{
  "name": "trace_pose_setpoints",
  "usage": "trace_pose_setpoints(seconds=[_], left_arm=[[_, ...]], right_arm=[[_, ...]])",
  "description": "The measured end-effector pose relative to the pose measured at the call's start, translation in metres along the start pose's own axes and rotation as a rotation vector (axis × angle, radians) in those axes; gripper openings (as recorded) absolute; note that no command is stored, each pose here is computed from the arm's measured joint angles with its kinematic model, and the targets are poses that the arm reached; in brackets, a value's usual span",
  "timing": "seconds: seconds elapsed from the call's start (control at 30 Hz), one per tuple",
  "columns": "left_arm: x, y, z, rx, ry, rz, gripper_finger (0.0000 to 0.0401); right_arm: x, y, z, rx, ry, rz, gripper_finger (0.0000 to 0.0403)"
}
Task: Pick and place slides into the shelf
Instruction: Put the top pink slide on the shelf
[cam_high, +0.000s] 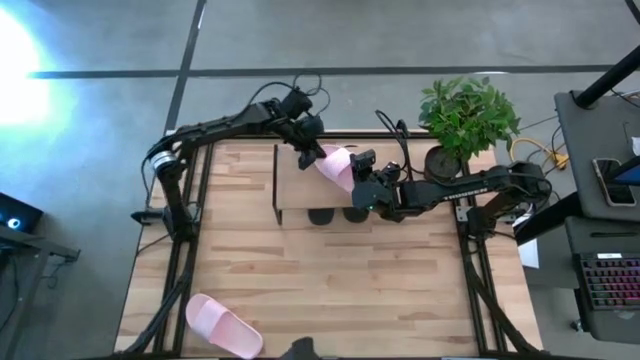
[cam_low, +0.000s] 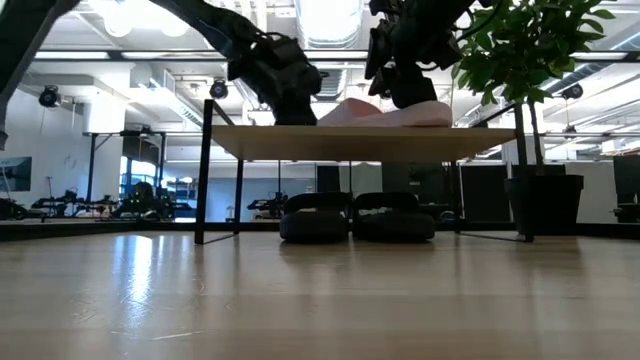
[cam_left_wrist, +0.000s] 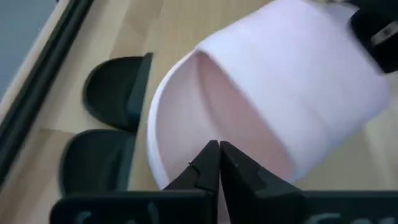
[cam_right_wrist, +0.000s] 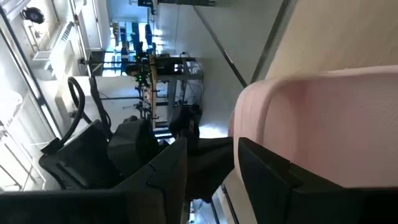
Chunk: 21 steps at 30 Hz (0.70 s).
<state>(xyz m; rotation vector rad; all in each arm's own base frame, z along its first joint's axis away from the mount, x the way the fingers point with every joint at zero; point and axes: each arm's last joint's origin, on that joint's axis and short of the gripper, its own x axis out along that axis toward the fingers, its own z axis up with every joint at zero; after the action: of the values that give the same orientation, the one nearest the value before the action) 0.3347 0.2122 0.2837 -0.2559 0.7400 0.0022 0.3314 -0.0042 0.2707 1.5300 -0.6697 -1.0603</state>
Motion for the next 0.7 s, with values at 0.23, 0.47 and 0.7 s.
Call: trace_pose_setpoints(seconds=[0.23, 0.47, 0.7], left_arm=[[0.020, 0.012, -0.002, -0.018, 0.035, 0.000, 0.0000], [0.002, 0.004, 0.009, 0.006, -0.004, 0.013, 0.0000], [-0.060, -0.028, 0.033, 0.110, -0.166, 0.042, 0.0000]], right_arm=[[-0.004, 0.010, -0.007, 0.068, 0.100, 0.023, 0.0137], [-0.046, 0.032, -0.009, -0.101, 0.236, 0.120, 0.0137], [-0.079, 0.028, 0.007, -0.206, 0.221, 0.085, 0.0136]])
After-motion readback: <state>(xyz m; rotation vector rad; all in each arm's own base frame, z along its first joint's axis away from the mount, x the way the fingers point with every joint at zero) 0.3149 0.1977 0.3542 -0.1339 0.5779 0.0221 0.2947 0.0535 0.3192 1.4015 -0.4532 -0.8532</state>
